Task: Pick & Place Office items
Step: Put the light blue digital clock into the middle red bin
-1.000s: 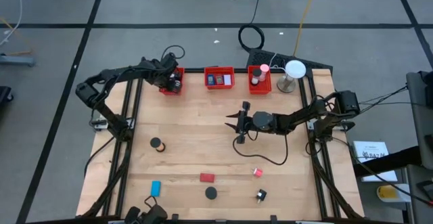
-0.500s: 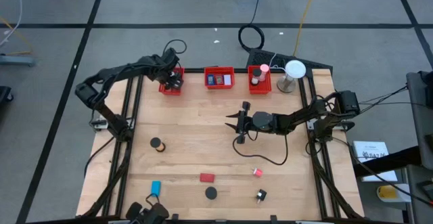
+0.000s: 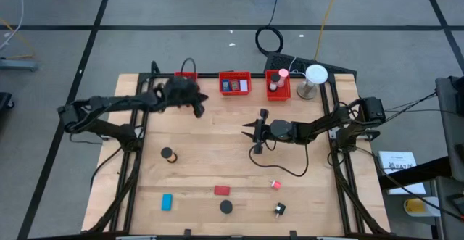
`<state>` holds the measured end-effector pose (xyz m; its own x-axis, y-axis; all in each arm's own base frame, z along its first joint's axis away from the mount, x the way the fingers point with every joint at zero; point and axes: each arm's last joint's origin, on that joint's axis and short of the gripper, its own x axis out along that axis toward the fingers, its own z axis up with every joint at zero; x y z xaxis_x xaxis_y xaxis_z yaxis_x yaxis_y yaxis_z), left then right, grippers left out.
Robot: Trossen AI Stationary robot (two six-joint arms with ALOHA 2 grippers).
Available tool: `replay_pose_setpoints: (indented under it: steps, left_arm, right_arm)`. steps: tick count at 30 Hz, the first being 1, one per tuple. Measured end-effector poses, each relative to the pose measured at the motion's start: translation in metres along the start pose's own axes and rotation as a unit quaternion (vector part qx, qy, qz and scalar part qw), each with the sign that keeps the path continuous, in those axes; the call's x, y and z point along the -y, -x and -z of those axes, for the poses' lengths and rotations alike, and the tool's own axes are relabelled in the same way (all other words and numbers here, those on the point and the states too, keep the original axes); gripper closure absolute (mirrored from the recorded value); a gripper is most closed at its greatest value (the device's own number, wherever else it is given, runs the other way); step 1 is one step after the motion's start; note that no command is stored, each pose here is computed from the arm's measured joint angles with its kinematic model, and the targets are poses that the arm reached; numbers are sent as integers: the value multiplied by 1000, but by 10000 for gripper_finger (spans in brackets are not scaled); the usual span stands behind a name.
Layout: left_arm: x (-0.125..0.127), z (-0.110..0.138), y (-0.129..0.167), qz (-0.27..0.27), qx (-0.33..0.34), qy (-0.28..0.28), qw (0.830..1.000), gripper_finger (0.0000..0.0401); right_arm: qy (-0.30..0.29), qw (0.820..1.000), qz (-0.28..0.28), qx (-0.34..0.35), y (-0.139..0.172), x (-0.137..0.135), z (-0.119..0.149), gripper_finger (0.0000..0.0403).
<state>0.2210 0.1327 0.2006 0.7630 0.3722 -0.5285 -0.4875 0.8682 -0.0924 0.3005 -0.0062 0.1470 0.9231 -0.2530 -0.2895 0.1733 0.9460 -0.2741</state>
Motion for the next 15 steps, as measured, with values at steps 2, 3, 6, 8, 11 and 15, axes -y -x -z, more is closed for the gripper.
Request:
replay_pose_setpoints:
  steps: [2,3,6,8,11,15]
  left_arm:
    - [12,8,-1,42,27,-2,999,395]
    - [16,10,-2,57,34,4,998,396]
    - [30,11,-3,84,49,2,995,382]
    - [40,15,-3,98,49,-19,994,376]
    - [59,23,-6,134,85,-59,986,384]
    - [80,37,-9,177,121,-84,973,397]
  right_arm:
    - [-1,1000,1,-3,0,1,1,304]
    - [-2,1000,2,-6,-1,2,1,314]
    - [-5,1000,3,-21,-1,4,5,349]
    - [-3,999,3,-34,-1,5,8,377]
    - [2,999,2,-45,0,6,9,398]
    - [3,999,4,-48,4,8,4,394]
